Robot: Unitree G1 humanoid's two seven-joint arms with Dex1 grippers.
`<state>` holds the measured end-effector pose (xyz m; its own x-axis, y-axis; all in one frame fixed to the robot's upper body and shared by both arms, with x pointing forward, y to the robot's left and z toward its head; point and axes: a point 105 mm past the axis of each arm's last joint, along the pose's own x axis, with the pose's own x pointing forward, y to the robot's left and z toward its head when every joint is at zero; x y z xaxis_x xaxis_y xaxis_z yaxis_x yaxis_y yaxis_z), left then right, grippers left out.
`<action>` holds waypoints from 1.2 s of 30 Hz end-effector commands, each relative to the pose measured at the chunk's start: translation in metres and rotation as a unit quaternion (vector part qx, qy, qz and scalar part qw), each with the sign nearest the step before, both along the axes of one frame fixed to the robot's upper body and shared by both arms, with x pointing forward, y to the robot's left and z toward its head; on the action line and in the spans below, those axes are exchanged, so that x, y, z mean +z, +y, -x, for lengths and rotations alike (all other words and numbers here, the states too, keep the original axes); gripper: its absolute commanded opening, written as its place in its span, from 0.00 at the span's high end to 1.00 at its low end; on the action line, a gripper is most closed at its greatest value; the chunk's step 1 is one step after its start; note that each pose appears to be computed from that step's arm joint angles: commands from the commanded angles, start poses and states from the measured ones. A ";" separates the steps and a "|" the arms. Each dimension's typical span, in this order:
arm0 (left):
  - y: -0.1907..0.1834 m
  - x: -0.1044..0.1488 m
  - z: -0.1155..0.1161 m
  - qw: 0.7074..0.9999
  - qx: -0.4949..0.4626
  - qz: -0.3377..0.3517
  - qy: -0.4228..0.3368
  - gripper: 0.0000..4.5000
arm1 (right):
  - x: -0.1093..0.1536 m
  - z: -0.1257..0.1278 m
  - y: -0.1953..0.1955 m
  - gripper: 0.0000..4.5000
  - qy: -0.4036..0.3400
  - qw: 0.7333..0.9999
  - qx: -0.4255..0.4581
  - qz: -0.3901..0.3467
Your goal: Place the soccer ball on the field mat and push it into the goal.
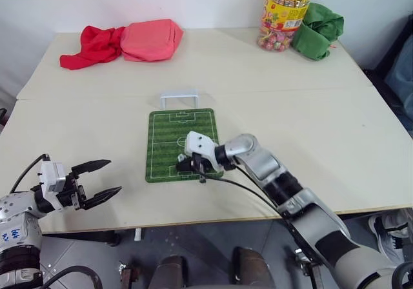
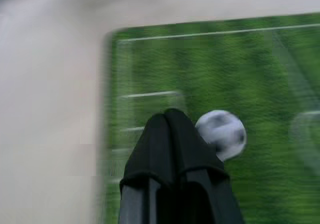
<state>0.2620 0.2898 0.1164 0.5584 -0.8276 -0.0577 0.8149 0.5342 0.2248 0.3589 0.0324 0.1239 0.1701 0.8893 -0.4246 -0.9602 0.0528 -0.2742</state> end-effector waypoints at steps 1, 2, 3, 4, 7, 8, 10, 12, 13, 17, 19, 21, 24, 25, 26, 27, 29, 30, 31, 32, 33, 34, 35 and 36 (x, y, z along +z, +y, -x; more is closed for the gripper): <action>0.009 0.018 -0.007 0.999 0.020 -0.005 -0.029 0.00 | 0.079 -0.055 -0.010 1.00 -0.106 0.982 -0.121 -0.103; 0.009 0.020 -0.008 0.999 0.021 -0.004 -0.031 0.00 | 0.093 -0.060 -0.012 1.00 -0.114 0.977 -0.134 -0.124; 0.009 0.020 -0.010 0.999 0.021 -0.004 -0.032 0.00 | 0.101 -0.061 -0.014 1.00 -0.119 0.975 -0.133 -0.135; 0.008 0.021 -0.010 0.999 0.021 -0.003 -0.032 0.00 | 0.104 -0.060 -0.015 1.00 -0.122 0.974 -0.130 -0.140; 0.008 0.021 -0.014 0.999 0.022 -0.001 -0.030 0.00 | 0.108 -0.057 -0.022 1.00 -0.121 0.973 -0.124 -0.150; 0.009 0.021 -0.015 0.999 0.025 0.000 -0.027 0.00 | 0.109 -0.054 -0.025 1.00 -0.119 0.973 -0.120 -0.154; 0.009 0.021 -0.018 0.999 0.029 0.005 -0.023 0.00 | 0.110 -0.046 -0.033 1.00 -0.110 0.974 -0.114 -0.162; 0.011 0.021 -0.021 0.999 0.040 0.011 -0.014 0.00 | 0.105 -0.035 -0.046 1.00 -0.095 0.977 -0.105 -0.162; 0.013 0.022 -0.022 0.999 0.048 0.015 -0.008 0.00 | 0.101 -0.031 -0.055 1.00 -0.086 0.978 -0.105 -0.158; 0.023 0.021 -0.031 0.995 0.100 0.013 0.001 0.00 | 0.077 -0.020 -0.094 1.00 -0.056 0.986 -0.109 -0.109; 0.029 0.020 -0.032 0.993 0.117 0.009 -0.001 0.00 | 0.061 -0.010 -0.120 1.00 -0.045 0.991 -0.099 -0.079; 0.032 0.022 -0.034 0.991 0.129 0.019 0.003 0.00 | 0.048 -0.004 -0.141 1.00 -0.030 0.993 -0.094 -0.058; 0.035 0.018 -0.033 0.991 0.133 0.008 0.011 0.00 | 0.034 0.005 -0.172 1.00 -0.009 0.996 -0.078 -0.033; 0.038 0.017 -0.031 0.991 0.134 0.005 0.015 0.00 | 0.030 0.007 -0.182 1.00 -0.002 0.997 -0.075 -0.025; 0.041 0.016 -0.031 0.990 0.138 0.003 0.020 0.00 | 0.028 0.009 -0.191 1.00 0.006 0.997 -0.073 -0.023; 0.043 0.015 -0.030 0.990 0.142 0.000 0.022 0.00 | 0.029 0.010 -0.197 1.00 0.008 0.997 -0.070 -0.026; 0.048 0.016 -0.027 0.989 0.146 -0.001 0.022 0.00 | 0.031 0.011 -0.210 0.96 0.008 0.997 -0.067 -0.032; 0.050 0.016 -0.026 0.989 0.148 0.000 0.022 0.00 | 0.033 0.011 -0.215 0.92 0.008 0.997 -0.064 -0.034; 0.051 0.016 -0.025 0.988 0.150 0.002 0.025 0.00 | 0.034 0.012 -0.220 0.88 0.009 0.998 -0.060 -0.037; 0.054 0.016 -0.024 0.988 0.152 0.003 0.028 0.00 | 0.035 0.013 -0.225 0.81 0.008 0.998 -0.059 -0.037; 0.056 0.015 -0.023 0.987 0.155 0.002 0.031 0.00 | 0.035 0.012 -0.230 0.74 0.007 0.997 -0.061 -0.035; 0.060 0.016 -0.019 0.987 0.158 0.001 0.032 0.00 | 0.036 0.010 -0.234 0.68 0.001 0.997 -0.067 -0.037; 0.062 0.017 -0.018 0.987 0.160 0.000 0.032 0.00 | 0.037 0.008 -0.237 0.61 -0.003 0.997 -0.071 -0.037; 0.064 0.018 -0.017 0.986 0.161 -0.002 0.032 0.00 | 0.040 0.006 -0.239 0.54 -0.010 0.996 -0.076 -0.043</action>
<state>0.2841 0.3434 0.1236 0.7704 -0.6264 -0.1189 0.6376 0.7554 0.1514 0.3520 -0.1964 0.1467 0.2856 0.8814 -0.3763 -0.9512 0.2129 -0.2235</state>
